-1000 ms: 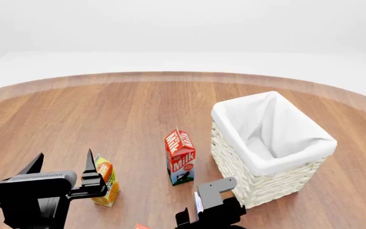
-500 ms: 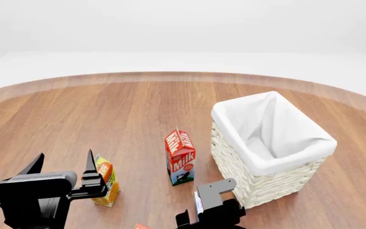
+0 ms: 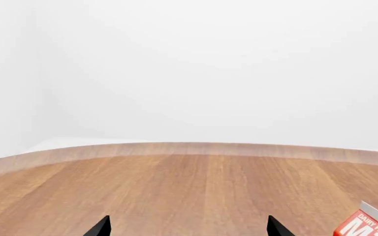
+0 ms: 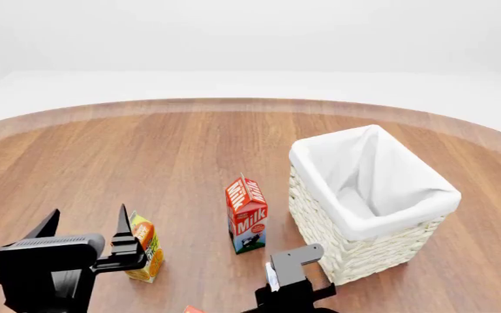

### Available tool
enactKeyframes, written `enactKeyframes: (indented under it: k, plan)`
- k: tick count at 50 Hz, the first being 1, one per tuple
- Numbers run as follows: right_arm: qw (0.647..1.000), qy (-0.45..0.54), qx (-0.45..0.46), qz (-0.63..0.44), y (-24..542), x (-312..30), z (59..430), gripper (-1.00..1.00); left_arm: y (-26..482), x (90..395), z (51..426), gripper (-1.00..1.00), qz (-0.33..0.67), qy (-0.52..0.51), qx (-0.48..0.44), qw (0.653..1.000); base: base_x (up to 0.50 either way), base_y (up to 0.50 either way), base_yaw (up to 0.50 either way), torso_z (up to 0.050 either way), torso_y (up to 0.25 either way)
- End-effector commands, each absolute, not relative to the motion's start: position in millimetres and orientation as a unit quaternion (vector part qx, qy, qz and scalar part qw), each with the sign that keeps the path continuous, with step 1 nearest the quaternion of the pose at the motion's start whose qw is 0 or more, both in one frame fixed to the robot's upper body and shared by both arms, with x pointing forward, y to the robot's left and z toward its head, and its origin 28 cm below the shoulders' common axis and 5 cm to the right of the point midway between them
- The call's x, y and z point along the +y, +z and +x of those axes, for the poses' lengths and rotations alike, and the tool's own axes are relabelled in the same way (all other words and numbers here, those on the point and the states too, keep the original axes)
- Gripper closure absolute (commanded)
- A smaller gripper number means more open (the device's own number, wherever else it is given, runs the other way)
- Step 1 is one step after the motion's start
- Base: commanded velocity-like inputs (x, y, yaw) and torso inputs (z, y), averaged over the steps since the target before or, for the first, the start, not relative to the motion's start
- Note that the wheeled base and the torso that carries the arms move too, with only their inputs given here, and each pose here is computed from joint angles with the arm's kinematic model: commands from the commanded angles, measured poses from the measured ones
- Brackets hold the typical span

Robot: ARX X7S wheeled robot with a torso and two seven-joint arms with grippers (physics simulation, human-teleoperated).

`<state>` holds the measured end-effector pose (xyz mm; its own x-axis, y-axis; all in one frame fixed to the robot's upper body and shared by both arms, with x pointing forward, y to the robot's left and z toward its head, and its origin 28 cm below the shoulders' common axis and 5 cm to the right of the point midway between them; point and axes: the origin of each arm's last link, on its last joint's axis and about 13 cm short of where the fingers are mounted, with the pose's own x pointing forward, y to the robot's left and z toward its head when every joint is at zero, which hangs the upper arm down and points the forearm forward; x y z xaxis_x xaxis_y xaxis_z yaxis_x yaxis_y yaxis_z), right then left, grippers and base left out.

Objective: Pick up the cream cheese box and the butter, and put them in the basket.

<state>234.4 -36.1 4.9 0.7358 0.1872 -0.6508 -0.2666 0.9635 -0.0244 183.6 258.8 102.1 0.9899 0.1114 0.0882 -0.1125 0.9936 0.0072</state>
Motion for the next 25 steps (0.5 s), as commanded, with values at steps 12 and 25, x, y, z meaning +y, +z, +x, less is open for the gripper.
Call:
enactKeyframes:
  k: [12,25]
  plan:
    - [0.941,0.124,0.311,-0.045,29.0,-39.5,226.7,1.00,101.2,258.5,184.1,-1.00,0.006,0.055,-0.043,0.998,0.00,0.00,0.00,0.000,0.000]
    - [0.958,0.123,0.258,-0.037,65.9,-42.6,214.6,1.00,101.3,258.3,183.8,-1.00,0.006,0.055,-0.043,0.998,0.00,0.00,0.00,0.000,0.000]
